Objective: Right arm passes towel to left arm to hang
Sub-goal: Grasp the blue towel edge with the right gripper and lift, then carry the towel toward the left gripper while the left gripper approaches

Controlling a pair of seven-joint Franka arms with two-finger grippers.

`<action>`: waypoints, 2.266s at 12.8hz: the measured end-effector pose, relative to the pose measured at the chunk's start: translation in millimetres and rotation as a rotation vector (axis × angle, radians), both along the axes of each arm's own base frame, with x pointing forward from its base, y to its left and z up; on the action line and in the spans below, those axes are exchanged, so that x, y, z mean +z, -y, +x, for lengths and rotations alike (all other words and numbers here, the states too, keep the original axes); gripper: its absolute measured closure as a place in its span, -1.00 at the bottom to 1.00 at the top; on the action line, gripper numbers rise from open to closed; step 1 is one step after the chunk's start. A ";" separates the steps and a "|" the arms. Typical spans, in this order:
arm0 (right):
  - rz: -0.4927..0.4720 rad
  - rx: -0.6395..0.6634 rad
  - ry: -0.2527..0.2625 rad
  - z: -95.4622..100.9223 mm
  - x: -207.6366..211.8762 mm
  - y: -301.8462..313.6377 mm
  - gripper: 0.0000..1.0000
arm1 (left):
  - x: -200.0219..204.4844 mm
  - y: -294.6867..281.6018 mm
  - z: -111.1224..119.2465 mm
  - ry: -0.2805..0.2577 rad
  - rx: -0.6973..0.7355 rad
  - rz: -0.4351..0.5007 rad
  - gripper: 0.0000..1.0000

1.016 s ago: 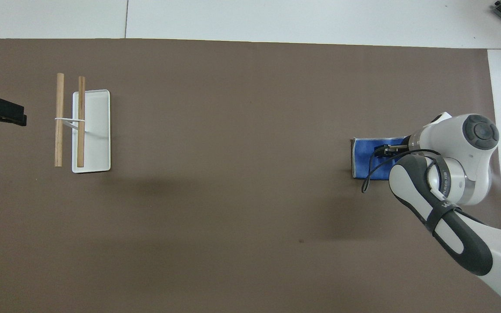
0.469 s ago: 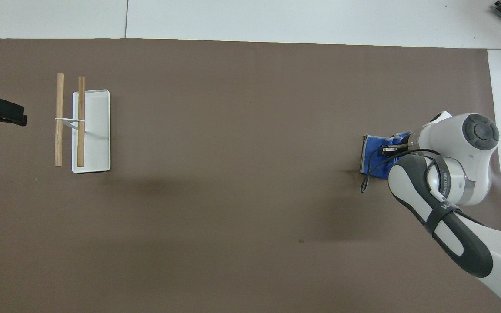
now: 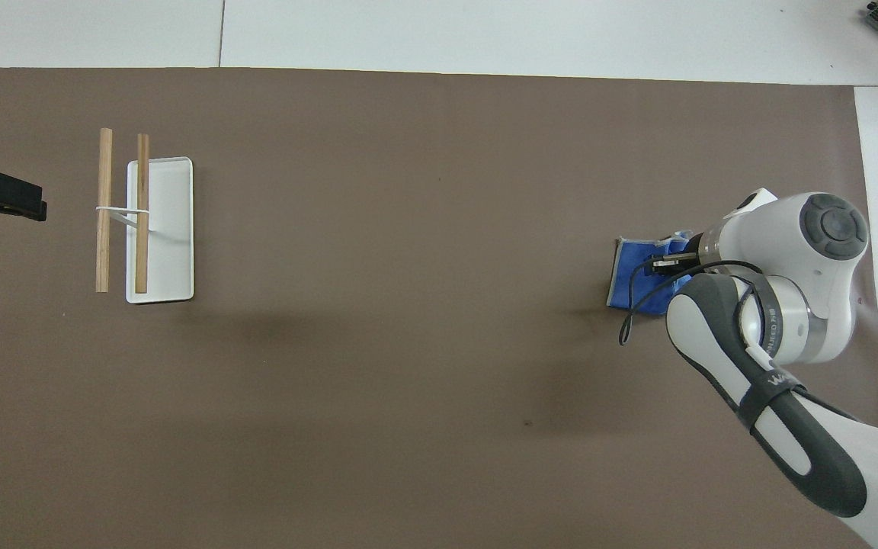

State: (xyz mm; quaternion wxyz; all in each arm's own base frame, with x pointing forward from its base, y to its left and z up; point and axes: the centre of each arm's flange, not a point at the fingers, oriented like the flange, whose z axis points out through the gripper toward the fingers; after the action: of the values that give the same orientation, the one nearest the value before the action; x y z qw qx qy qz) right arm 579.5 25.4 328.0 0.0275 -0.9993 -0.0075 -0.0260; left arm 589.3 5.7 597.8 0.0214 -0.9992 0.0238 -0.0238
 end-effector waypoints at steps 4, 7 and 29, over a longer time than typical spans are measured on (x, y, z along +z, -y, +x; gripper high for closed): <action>0.130 0.016 0.053 -3.9 40.9 -65.3 0.75 | 0.0 0.0 0.0 0.000 0.000 0.000 -1.00; 0.240 0.013 0.081 -1.5 65.6 -109.1 0.75 | 0.1 0.1 -0.1 0.000 0.000 0.000 -1.00; 0.979 -0.558 0.036 -13.0 155.8 -272.7 0.75 | -87.7 184.7 -63.4 0.055 0.931 -0.801 -1.00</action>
State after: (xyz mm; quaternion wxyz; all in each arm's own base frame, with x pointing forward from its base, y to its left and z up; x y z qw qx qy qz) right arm 566.5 298.0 483.9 0.4797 -0.8335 0.2696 -0.0496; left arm 525.8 -179.0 510.1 -0.3471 -0.8340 -0.4266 -0.0447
